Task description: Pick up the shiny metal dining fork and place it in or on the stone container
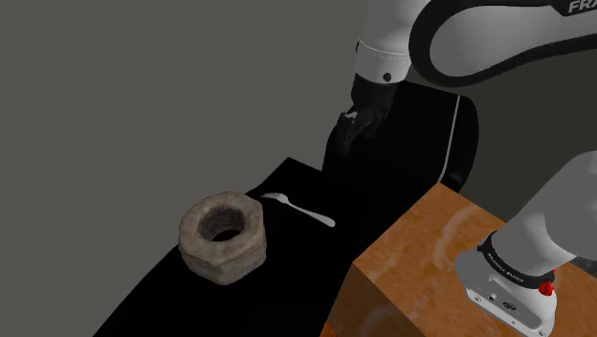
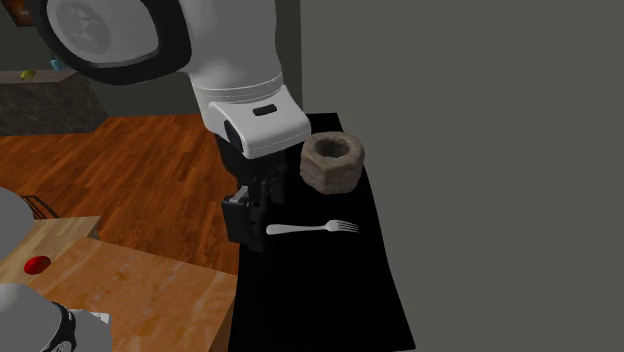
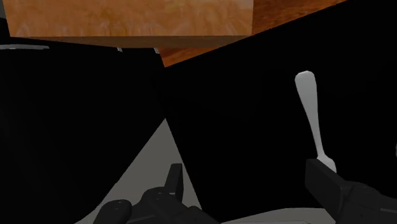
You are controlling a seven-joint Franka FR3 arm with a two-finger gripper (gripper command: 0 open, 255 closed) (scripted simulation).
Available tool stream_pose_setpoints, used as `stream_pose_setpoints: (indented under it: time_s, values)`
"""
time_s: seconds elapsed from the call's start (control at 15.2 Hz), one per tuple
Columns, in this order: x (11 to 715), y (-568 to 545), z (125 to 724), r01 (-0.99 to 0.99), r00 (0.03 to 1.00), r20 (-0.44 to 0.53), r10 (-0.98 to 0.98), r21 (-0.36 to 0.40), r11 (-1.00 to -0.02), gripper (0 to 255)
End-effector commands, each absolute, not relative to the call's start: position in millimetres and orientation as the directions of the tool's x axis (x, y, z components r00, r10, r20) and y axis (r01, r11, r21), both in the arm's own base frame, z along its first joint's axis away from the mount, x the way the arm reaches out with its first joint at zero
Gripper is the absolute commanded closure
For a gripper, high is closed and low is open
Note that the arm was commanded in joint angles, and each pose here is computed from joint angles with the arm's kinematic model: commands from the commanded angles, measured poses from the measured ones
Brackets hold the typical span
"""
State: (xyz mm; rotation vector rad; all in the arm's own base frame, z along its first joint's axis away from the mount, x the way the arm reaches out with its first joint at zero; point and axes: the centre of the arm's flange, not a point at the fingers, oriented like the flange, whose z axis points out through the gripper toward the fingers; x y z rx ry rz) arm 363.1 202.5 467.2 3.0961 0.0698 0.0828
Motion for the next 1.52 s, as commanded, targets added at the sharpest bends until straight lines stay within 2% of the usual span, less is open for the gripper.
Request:
stream_pose_setpoints:
  time_s: [0.0, 0.86, 1.45]
  values:
    - [370.9, 222.5, 450.9, 0.033, 0.998, 0.057, 0.036, 0.041, -0.999, 0]
    - [418.2, 348.0, 352.3, -0.024, 0.997, 0.081, -0.021, 0.030, -0.999, 0]
    - [421.4, 346.8, 312.5, -0.024, 0.997, 0.081, -0.021, 0.030, -0.999, 0]
